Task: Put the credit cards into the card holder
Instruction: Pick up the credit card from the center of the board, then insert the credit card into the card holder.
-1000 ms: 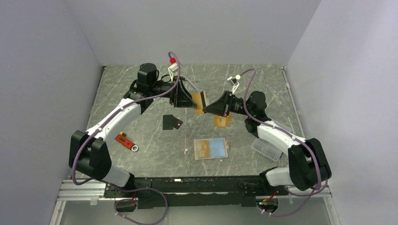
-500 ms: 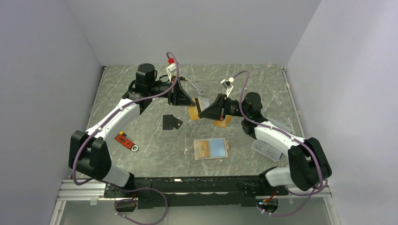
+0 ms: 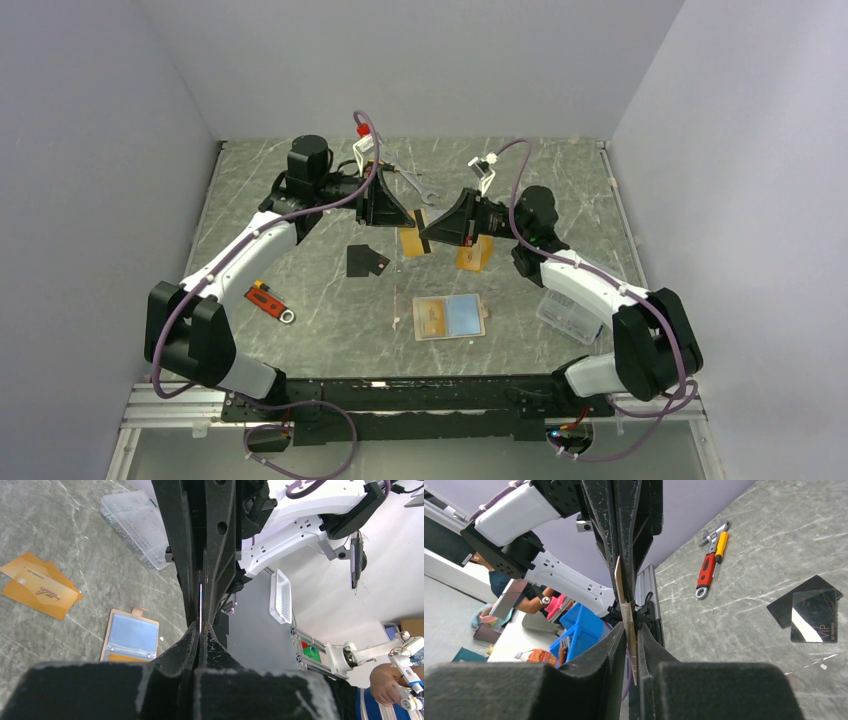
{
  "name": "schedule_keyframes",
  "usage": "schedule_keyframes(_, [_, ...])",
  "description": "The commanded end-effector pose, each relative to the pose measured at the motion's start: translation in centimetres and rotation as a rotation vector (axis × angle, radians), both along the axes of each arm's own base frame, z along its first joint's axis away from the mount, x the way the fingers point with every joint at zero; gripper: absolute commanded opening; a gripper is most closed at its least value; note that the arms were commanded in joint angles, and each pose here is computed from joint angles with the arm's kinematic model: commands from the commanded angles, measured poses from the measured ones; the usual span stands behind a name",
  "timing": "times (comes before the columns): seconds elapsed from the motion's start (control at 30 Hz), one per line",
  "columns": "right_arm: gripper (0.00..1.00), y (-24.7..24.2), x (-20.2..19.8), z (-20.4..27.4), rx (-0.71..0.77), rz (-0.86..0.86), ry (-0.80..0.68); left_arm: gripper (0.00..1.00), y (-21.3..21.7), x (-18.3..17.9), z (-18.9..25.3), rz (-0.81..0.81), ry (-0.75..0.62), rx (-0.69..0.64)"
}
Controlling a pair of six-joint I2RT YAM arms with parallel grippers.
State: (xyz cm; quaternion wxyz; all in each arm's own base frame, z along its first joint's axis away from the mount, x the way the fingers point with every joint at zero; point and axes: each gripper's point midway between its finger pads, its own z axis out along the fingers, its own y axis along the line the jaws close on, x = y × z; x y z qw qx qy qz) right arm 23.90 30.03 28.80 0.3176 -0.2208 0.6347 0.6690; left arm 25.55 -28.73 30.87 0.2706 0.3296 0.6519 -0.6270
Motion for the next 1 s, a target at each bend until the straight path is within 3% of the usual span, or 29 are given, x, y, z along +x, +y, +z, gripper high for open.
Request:
schedule_keyframes(0.0, [0.16, 0.7, -0.7, 1.1, 0.03, 0.028, -0.056, 0.0, 0.3, -0.8, 1.7, -0.028, -0.046, -0.026])
schedule_keyframes(0.23, [0.15, 2.3, -1.5, 0.5, 0.049, 0.055, -0.03, 0.0, 0.2, -0.8, 1.9, -0.037, -0.03, -0.04])
schedule_keyframes(0.37, [0.0, 2.5, -1.3, 0.3, 0.044, 0.047, -0.028, 0.0, 0.2, -1.0, 2.0, -0.043, -0.03, -0.044])
schedule_keyframes(0.4, [0.0, 2.5, -1.3, 0.4, 0.042, 0.041, -0.03, 0.0, 0.3, -1.1, 2.1, -0.048, -0.029, -0.047])
schedule_keyframes(0.47, [0.0, 2.4, -1.2, 0.2, 0.028, 0.026, -0.026, 0.1, 0.3, -1.3, 2.3, -0.055, -0.03, -0.053])
schedule_keyframes(0.6, [0.0, 2.2, -1.2, 0.1, 0.015, 0.017, -0.027, 0.46, 0.5, -1.6, 2.7, -0.066, -0.026, -0.06])
schedule_keyframes(0.63, [0.0, 2.2, -1.3, 0.0, 0.015, 0.023, -0.025, 0.5, 0.5, -1.7, 2.8, -0.071, -0.029, -0.066])
schedule_keyframes(0.77, [0.0, 2.1, -1.3, -0.2, 0.02, 0.027, -0.011, 0.52, 0.6, -2.0, 3.2, -0.09, -0.03, -0.083])
schedule_keyframes(0.97, [0.0, 0.5, 0.2, -0.2, 0.035, -0.042, -0.002, 0.43, 0.9, -2.8, 3.3, -0.116, -0.029, -0.09])
